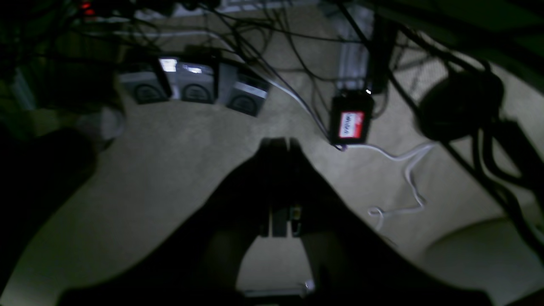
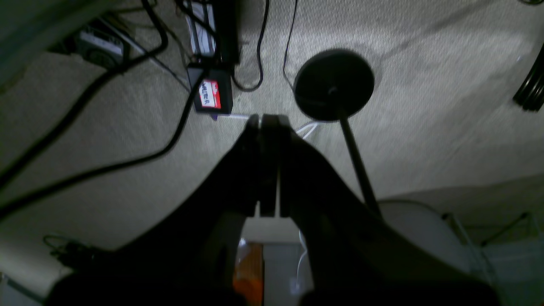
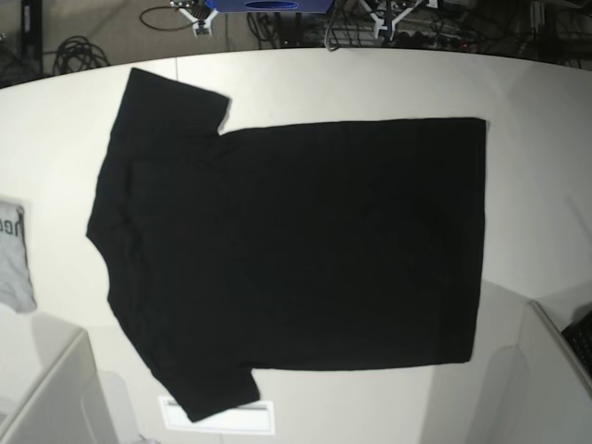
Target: Fold the T-shirt properly
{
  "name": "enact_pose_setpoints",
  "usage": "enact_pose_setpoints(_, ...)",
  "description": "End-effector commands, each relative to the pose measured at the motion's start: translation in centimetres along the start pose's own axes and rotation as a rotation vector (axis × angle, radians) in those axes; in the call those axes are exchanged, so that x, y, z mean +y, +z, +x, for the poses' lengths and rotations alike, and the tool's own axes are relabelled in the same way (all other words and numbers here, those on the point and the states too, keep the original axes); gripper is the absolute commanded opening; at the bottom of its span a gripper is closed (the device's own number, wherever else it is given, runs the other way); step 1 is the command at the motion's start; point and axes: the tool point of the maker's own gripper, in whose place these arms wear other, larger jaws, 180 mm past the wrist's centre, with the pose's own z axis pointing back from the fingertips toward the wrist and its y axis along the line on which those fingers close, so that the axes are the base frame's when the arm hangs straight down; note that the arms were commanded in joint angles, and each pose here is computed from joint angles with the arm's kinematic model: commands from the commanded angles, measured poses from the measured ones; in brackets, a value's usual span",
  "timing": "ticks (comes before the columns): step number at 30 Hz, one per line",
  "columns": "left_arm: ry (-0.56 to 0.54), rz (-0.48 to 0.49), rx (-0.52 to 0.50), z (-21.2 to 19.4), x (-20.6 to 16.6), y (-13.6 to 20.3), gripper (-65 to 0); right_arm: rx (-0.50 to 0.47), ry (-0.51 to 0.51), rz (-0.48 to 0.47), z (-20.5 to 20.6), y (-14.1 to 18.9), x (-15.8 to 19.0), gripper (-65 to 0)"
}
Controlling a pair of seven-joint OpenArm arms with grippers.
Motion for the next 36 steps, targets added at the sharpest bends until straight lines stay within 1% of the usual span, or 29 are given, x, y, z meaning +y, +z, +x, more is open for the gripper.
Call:
enact_pose_setpoints(1,0.0,0.01,0.01,-0.5,0.5,0.0,-65.0,0.01,-0.003,-0.011,-0.5,0.0,-0.3,-65.0)
enact_pose_setpoints(3,-0.006,0.012,0.009,-0.5,0.6,0.0,-65.0,0.013,-0.006,-0.012,-0.8,0.0,-0.3,-65.0)
enact_pose_setpoints(6,-0.012,0.014,0.026,-2.1,0.7,0.2,-65.0,0.036,-0.012,-0.011,-2.1,0.0,-0.3,-65.0)
enact_pose_setpoints(7,-0.016,0.023,0.026,-2.7,1.4,0.3,-65.0,0.05,-0.015,-0.011,-2.5,0.1,-0.3,-65.0)
enact_pose_setpoints(9,-0.014,0.031,0.012,-3.8,2.0,0.8,-65.0,0.07,-0.058,-0.017,-3.6,0.3,-0.6,-65.0)
enact_pose_setpoints(11,-0.023,0.042,-0.022,-4.2,2.8,1.4,-65.0,0.059,-0.123,-0.034,-3.9,0.7,-1.4,-65.0)
enact_pose_setpoints(13,-0.027,0.043,-0.05,-4.7,2.9,2.2,-65.0,0.04,-0.157,-0.056,-4.2,1.6,-2.6,-65.0)
enact_pose_setpoints(17,-0.044,0.059,-0.081,-6.1,4.2,3.7,-65.0,0.003,-0.161,-0.092,-4.2,4.4,-4.2,-65.0)
enact_pose_setpoints(20,-0.071,0.072,-0.11,-6.8,5.4,5.2,-65.0,-0.047,-0.165,-0.121,-3.4,7.1,-5.5,-65.0)
enact_pose_setpoints(22,-0.09,0.082,-0.131,-7.2,6.3,6.3,-65.0,-0.074,-0.226,-0.159,-3.1,8.8,-7.1,-65.0)
enact_pose_setpoints(26,-0.119,0.083,-0.182,-7.2,6.9,8.6,-65.0,-0.12,-0.362,-0.232,-2.4,11.9,-10.1,-65.0)
enact_pose_setpoints(28,-0.086,0.07,-0.209,-7.2,6.9,9.9,-65.0,-0.14,-0.399,-0.267,-2.5,13.4,-11.5,-65.0)
enact_pose_setpoints(30,-0.033,0.056,-0.242,-6.8,7.5,11.4,-65.0,-0.196,-0.428,-0.312,-1.8,15.4,-13.0,-65.0)
enact_pose_setpoints(33,0.04,0.021,-0.296,-5.8,8.0,13.6,-65.0,-0.305,-0.464,-0.383,0.1,19.0,-15.3,-65.0)
enact_pose_setpoints(36,0.058,-0.016,-0.35,-4.5,7.8,16.0,-65.0,-0.406,-0.467,-0.437,2.2,22.3,-17.0,-65.0)
